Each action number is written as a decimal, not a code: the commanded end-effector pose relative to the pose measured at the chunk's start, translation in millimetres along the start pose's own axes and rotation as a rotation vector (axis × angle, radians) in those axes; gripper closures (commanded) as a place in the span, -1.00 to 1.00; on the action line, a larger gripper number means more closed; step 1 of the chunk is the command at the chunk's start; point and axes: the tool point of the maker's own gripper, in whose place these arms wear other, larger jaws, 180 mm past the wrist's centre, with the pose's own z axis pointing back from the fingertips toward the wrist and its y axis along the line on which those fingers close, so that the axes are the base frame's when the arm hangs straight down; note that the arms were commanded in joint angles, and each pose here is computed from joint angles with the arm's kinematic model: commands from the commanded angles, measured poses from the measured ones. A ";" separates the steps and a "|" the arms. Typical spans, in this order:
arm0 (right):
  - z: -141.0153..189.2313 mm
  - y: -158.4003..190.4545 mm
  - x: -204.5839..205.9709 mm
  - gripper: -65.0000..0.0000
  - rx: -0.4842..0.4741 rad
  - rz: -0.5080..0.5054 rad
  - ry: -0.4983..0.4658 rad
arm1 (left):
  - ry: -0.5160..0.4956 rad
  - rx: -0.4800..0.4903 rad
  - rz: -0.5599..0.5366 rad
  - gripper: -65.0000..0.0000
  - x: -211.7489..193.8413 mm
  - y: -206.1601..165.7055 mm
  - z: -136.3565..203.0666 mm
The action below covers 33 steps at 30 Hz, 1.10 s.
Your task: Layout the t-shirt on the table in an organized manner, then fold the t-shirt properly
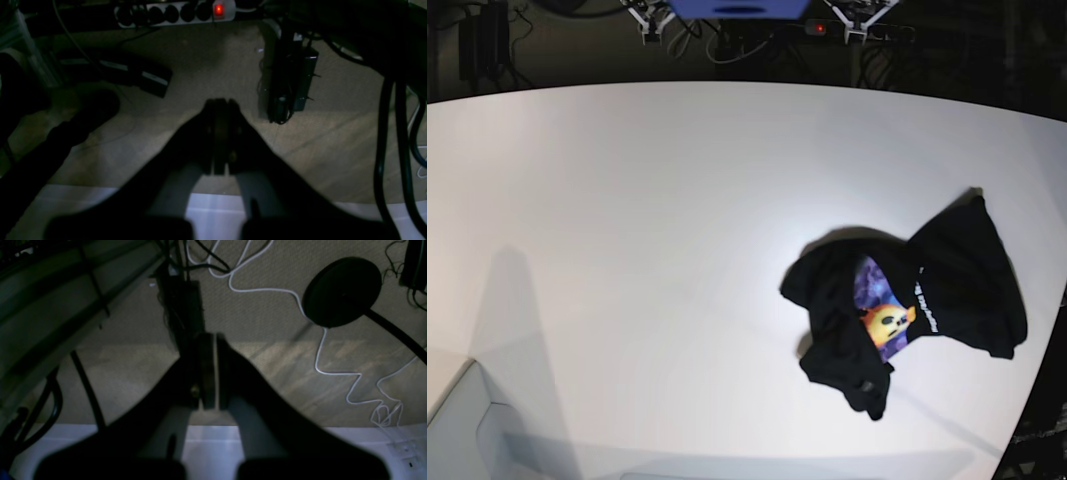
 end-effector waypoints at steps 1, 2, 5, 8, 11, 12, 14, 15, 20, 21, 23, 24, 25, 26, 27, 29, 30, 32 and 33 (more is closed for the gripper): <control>0.2 3.4 1.2 1.00 0.017 -0.004 -0.009 | 0.007 0.005 -0.004 0.99 -5.3 1.7 0.6; 0.2 3.4 1.5 1.00 0.017 -0.004 -0.011 | 0.007 0.004 -0.004 0.99 -5.2 0.7 0.6; 0.2 2.9 1.5 1.00 0.016 -0.008 -0.011 | 0.007 0.004 -0.004 0.99 -5.2 0.7 0.6; 0.2 3.4 1.5 1.00 0.017 -0.004 -0.011 | 0.009 0.004 -0.004 1.00 -6.2 0.6 0.7; 0.2 2.5 1.5 1.00 0.015 -0.002 -0.011 | 0.004 0.003 -0.004 1.00 -4.4 0.6 0.6; 0.2 1.5 1.6 1.00 0.014 -0.002 -0.011 | 0.004 0.003 -0.004 1.00 -4.4 0.6 0.6; 0.1 -4.5 1.9 1.00 0.005 0.000 -0.011 | 0.004 0.002 -0.004 1.00 -4.4 -0.4 0.6; 0.1 -4.5 1.9 1.00 0.005 0.000 -0.011 | 0.004 0.002 -0.004 1.00 -4.4 -0.4 0.6; 0.1 -5.5 1.9 1.00 0.004 0.001 -0.011 | 0.001 0.001 0.001 1.00 -3.5 -0.6 0.6; 0.2 -5.5 0.9 1.00 0.003 0.001 -0.010 | 0.001 0.001 0.000 1.00 -3.5 -0.6 0.6; 0.2 -5.6 -0.1 1.00 0.003 0.001 -0.008 | 0.001 0.001 0.000 1.00 -3.5 -0.6 0.6; 0.4 -5.7 -2.1 1.00 0.003 0.001 -0.005 | -0.001 0.002 0.000 1.00 -2.5 -0.3 0.5; 0.4 -5.7 -2.1 1.00 0.003 0.001 -0.005 | -0.002 0.003 0.000 1.00 -1.5 -0.2 0.4; 0.5 -5.8 -3.1 1.00 0.003 0.001 -0.004 | -0.004 0.003 0.000 1.00 -0.5 -0.2 0.2; 0.5 -5.8 -3.1 1.00 0.003 0.001 -0.004 | -0.005 0.003 0.000 1.00 0.6 -0.1 0.1; 0.5 -5.8 -4.1 1.00 0.003 0.001 -0.002 | -0.005 0.004 0.000 1.00 0.6 0.2 0.1; 0.5 -5.8 -4.1 1.00 0.003 0.001 -0.002 | -0.005 0.004 0.000 0.99 0.6 0.2 0.1; 0.5 -5.8 -4.1 1.00 0.003 0.001 -0.002 | -0.005 0.003 0.000 0.99 0.6 -0.8 0.1; 0.5 -5.8 -4.1 1.00 0.003 0.001 -0.002 | -0.005 0.003 0.000 0.99 0.6 -0.8 0.1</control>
